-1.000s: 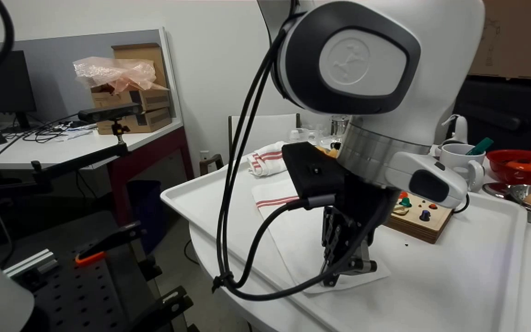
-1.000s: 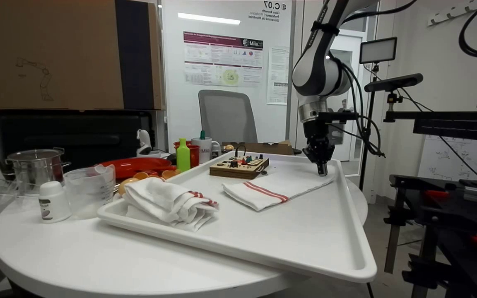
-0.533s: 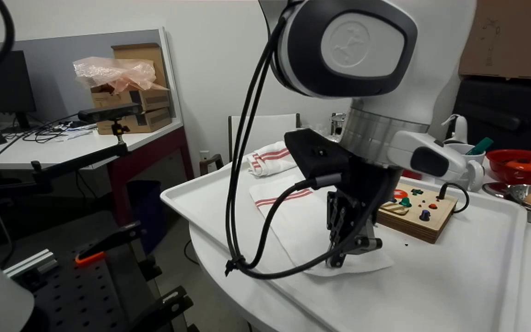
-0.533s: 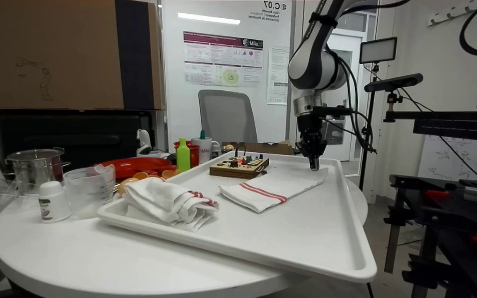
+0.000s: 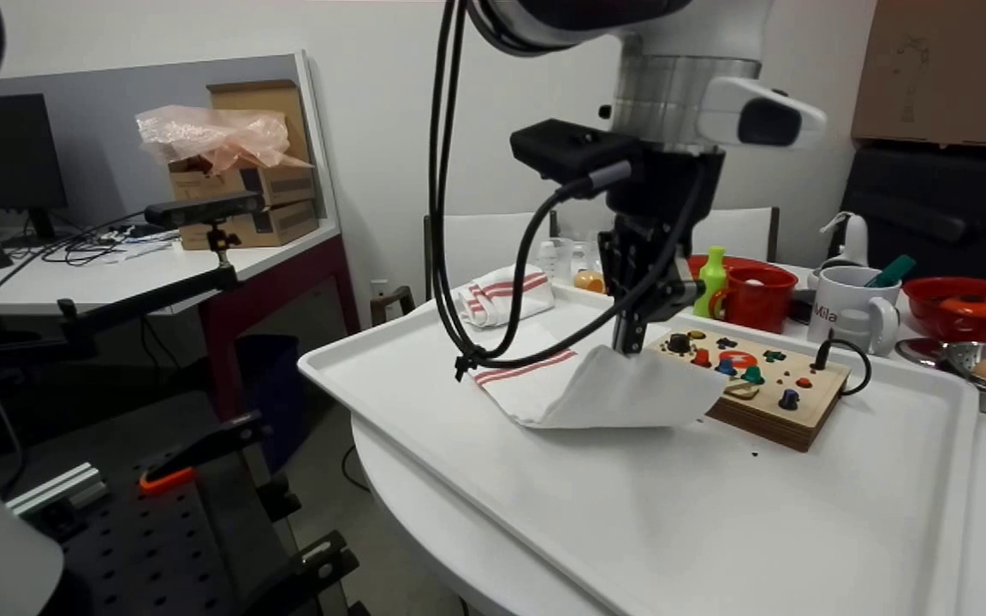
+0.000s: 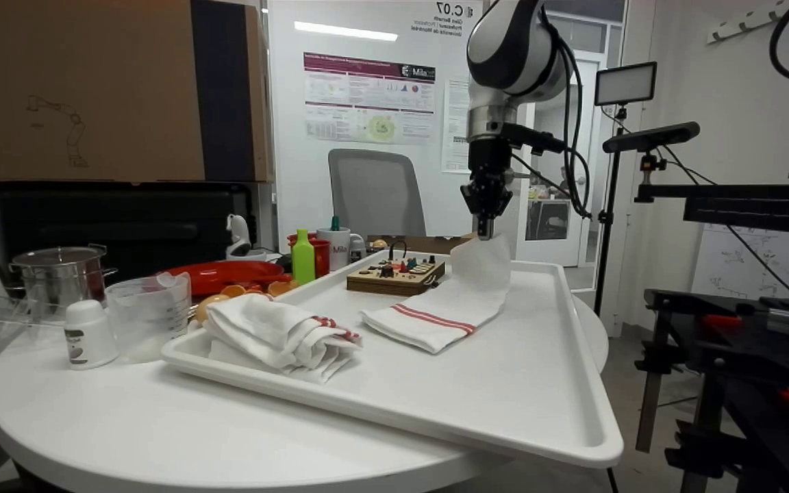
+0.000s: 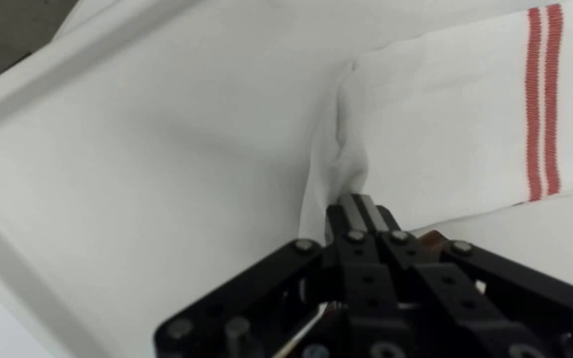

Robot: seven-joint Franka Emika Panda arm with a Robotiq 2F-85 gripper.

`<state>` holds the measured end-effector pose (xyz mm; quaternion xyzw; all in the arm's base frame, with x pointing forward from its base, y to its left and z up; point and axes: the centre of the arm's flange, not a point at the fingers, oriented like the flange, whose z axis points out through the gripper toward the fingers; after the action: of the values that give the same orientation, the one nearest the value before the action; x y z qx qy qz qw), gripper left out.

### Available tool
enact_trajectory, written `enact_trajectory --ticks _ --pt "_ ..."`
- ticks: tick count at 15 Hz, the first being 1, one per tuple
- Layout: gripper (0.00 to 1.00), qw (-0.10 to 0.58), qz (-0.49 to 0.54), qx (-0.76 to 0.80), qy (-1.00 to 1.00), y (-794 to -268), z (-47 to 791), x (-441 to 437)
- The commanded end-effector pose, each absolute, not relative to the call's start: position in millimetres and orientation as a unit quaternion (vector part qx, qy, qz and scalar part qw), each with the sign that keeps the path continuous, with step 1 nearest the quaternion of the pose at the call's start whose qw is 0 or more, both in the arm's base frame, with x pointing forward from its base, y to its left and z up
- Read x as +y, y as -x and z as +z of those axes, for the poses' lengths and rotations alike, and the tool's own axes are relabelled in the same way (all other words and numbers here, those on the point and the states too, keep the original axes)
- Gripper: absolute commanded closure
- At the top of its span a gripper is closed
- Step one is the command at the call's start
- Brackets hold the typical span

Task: Fold the towel twice

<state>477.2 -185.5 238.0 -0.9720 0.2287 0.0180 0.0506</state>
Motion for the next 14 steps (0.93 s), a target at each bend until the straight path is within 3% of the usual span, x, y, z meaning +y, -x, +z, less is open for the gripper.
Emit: enact_trajectory --ticks 1,14 --pt "1.00 0.060 0.002 0.169 0.984 -467.6 260.8 -144.8" --pt "1.00 0.037 -0.039 -0.022 0.998 -472.8 266.1 -6.6"
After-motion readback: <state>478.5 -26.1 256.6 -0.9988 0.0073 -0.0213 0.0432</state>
